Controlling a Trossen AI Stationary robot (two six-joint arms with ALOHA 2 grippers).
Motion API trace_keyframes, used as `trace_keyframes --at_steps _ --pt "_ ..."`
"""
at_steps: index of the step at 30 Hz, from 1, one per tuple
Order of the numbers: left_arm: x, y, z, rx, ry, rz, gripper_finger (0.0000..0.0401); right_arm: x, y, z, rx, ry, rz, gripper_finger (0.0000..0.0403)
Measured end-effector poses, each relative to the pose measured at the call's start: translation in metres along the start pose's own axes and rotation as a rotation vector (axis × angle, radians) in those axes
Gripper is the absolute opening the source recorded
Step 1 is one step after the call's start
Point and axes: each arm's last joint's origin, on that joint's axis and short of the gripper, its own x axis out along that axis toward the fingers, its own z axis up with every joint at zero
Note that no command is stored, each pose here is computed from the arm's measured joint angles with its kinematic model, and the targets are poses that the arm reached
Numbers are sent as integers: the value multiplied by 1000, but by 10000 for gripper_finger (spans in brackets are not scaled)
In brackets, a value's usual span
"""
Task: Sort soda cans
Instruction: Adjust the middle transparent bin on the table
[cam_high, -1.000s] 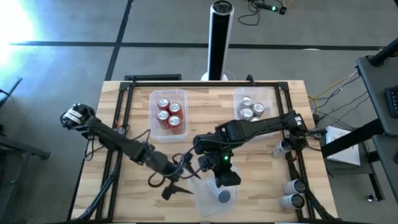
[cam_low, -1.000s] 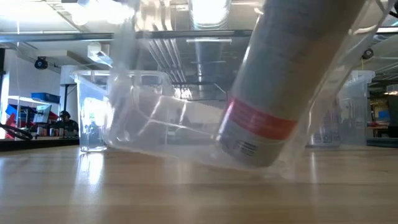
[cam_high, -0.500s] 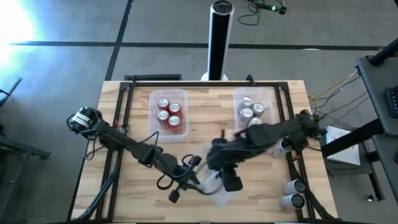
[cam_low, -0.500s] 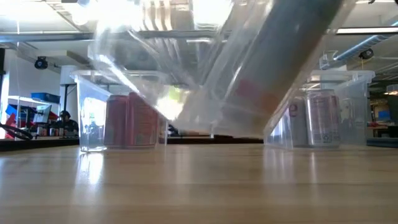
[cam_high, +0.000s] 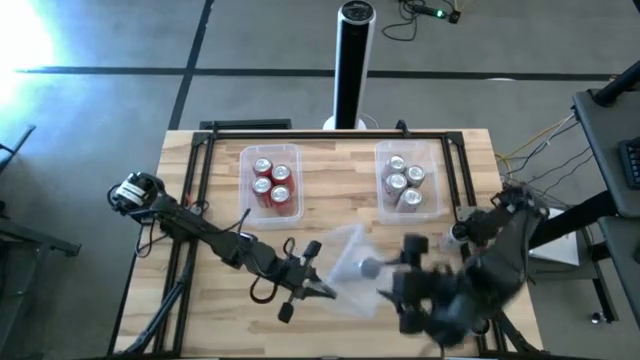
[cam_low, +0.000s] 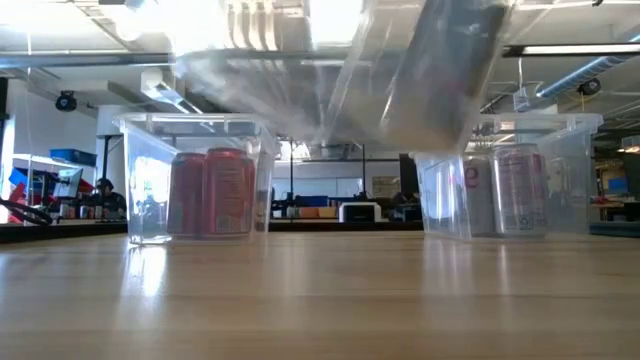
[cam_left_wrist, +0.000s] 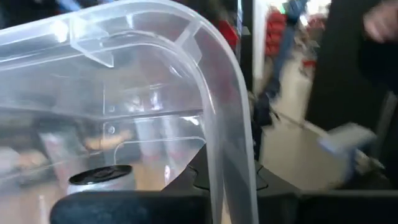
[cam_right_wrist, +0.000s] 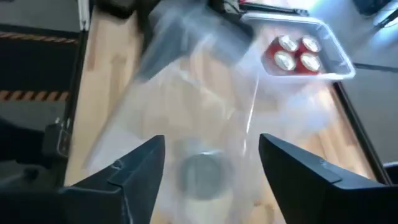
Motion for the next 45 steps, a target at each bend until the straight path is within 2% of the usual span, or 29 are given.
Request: trace_keyframes --at_steps 3,6,10,15,17,20,25,30,36,41,45 --pt "-1 3 10 19 -99 48 0 6 27 -27 -8 49 -15 267" --pt "-1 4 13 22 -136 67 0 5 39 -45 19 63 -40 271" --pt "1 4 16 28 -215 72 0 -3 47 -65 61 77 -77 266" --pt "6 3 13 55 -301 78 0 -10 41 -79 113 113 -142 257" --pt "10 3 6 57 -309 80 0 -8 42 -79 81 96 -140 256" --pt "18 5 -7 52 -339 88 0 -6 34 -64 18 7 -166 259" --pt "29 4 -33 32 -426 92 0 -7 29 -53 -7 27 -126 266" --pt "39 3 -58 -10 -391 87 1 -3 39 -69 21 62 -123 263" --pt "48 4 -87 -62 -289 120 1 19 49 -92 90 155 -136 250" --pt "50 3 -100 -79 -253 160 1 27 54 -107 143 240 -120 248" --pt "54 3 -104 -76 -209 177 1 25 56 -111 160 252 -108 254"
